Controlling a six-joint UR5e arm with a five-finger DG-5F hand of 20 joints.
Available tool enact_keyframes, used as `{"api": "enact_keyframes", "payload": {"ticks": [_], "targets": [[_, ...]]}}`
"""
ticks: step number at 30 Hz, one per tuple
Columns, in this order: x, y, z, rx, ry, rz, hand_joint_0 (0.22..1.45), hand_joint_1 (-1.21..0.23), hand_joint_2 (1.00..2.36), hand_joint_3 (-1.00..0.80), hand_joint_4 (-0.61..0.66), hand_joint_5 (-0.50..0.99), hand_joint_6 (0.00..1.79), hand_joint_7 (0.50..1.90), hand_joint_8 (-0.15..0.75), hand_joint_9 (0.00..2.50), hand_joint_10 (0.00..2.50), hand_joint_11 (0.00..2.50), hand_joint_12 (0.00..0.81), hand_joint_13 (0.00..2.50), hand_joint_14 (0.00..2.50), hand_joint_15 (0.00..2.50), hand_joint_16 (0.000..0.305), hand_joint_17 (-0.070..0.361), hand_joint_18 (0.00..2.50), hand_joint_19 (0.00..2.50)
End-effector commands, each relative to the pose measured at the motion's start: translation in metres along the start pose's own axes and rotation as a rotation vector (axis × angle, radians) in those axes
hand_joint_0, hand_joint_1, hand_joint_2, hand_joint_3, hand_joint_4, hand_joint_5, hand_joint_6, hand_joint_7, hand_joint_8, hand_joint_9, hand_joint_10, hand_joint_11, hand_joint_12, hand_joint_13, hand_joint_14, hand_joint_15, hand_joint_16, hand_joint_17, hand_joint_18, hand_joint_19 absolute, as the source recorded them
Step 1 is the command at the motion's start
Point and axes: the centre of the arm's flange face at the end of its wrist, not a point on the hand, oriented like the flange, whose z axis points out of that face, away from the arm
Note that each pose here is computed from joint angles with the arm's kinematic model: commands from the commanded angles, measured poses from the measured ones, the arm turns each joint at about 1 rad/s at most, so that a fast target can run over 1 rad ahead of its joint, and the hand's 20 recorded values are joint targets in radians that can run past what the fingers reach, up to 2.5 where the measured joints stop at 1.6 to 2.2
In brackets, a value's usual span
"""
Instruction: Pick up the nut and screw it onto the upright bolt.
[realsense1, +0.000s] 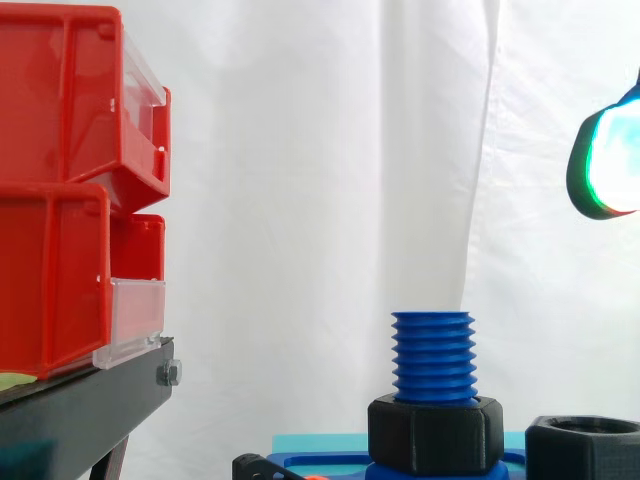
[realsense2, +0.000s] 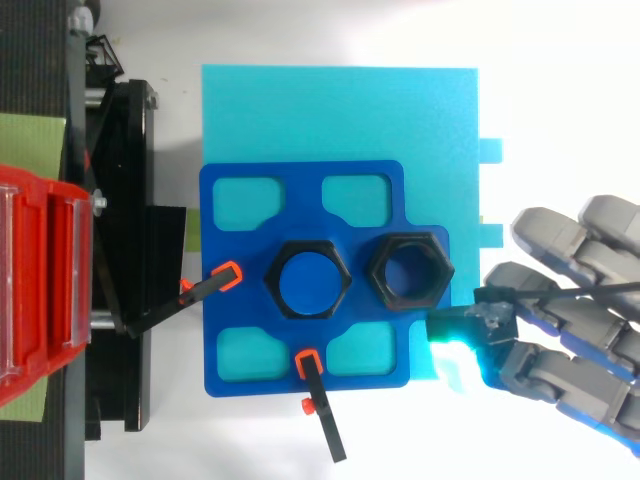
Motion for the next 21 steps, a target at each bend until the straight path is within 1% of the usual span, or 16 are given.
{"api": "enact_keyframes", "payload": {"ticks": [1,2,3,5,6,8,11,12,15,17,21], "targets": [[0.013,0.003,0.002,0.022,-0.006,-0.013,0.48,-0.49,1.00,-0.50,0.22,-0.21,0.50,0.83,0.304,0.52,0.00,0.02,0.388,0.31,0.00,0.00,0.052,0.117,0.20,0.00],[0.016,0.004,0.002,0.027,-0.006,-0.013,0.48,-0.49,1.00,-0.50,0.22,-0.21,0.50,0.82,0.304,0.52,0.00,0.02,0.388,0.32,0.00,0.00,0.052,0.117,0.20,0.00],[0.023,0.005,0.002,0.038,-0.005,-0.016,0.48,-0.49,1.00,-0.50,0.22,-0.21,0.50,0.83,0.305,0.52,0.00,0.02,0.387,0.32,0.00,0.00,0.052,0.117,0.20,0.00],[0.027,0.006,0.003,0.055,-0.014,-0.007,0.48,-0.49,1.00,-0.50,0.22,-0.21,0.50,0.83,0.305,0.52,0.00,0.01,0.387,0.32,0.00,0.00,0.052,0.118,0.20,0.00],[0.028,0.007,0.003,0.058,-0.018,-0.004,0.48,-0.49,1.00,-0.50,0.22,-0.21,0.50,0.83,0.306,0.52,0.00,0.01,0.388,0.32,0.00,0.00,0.052,0.118,0.20,0.00],[0.028,0.008,0.003,0.058,-0.022,0.003,0.48,-0.49,1.00,-0.50,0.22,-0.21,0.50,0.83,0.303,0.52,0.00,0.02,0.386,0.32,0.00,0.00,0.052,0.117,0.21,0.00],[0.028,0.007,0.003,0.059,-0.020,-0.001,0.48,-0.49,1.00,-0.50,0.22,-0.21,0.50,0.83,0.304,0.53,0.00,0.03,0.388,0.33,0.00,0.00,0.052,0.118,0.21,0.00],[0.028,0.004,0.004,0.062,-0.018,-0.005,0.48,-0.49,1.00,-0.50,0.22,-0.21,0.50,0.83,0.303,0.53,0.00,0.02,0.387,0.33,0.00,0.00,0.052,0.117,0.21,0.00],[0.028,0.002,0.005,0.065,-0.012,-0.014,0.48,-0.49,1.00,-0.50,0.22,-0.21,0.50,0.83,0.303,0.53,0.00,0.02,0.387,0.33,0.00,0.00,0.052,0.118,0.21,0.00],[0.029,-0.001,0.005,0.068,0.000,-0.030,0.48,-0.49,1.00,-0.50,0.23,-0.21,0.50,0.83,0.302,0.53,0.00,0.02,0.387,0.33,0.00,0.00,0.052,0.117,0.22,0.00],[0.029,-0.007,0.007,0.077,0.005,-0.041,0.48,-0.49,1.00,-0.50,0.23,-0.21,0.50,0.83,0.305,0.53,0.00,0.03,0.386,0.33,0.00,0.00,0.052,0.117,0.22,0.00]]}}
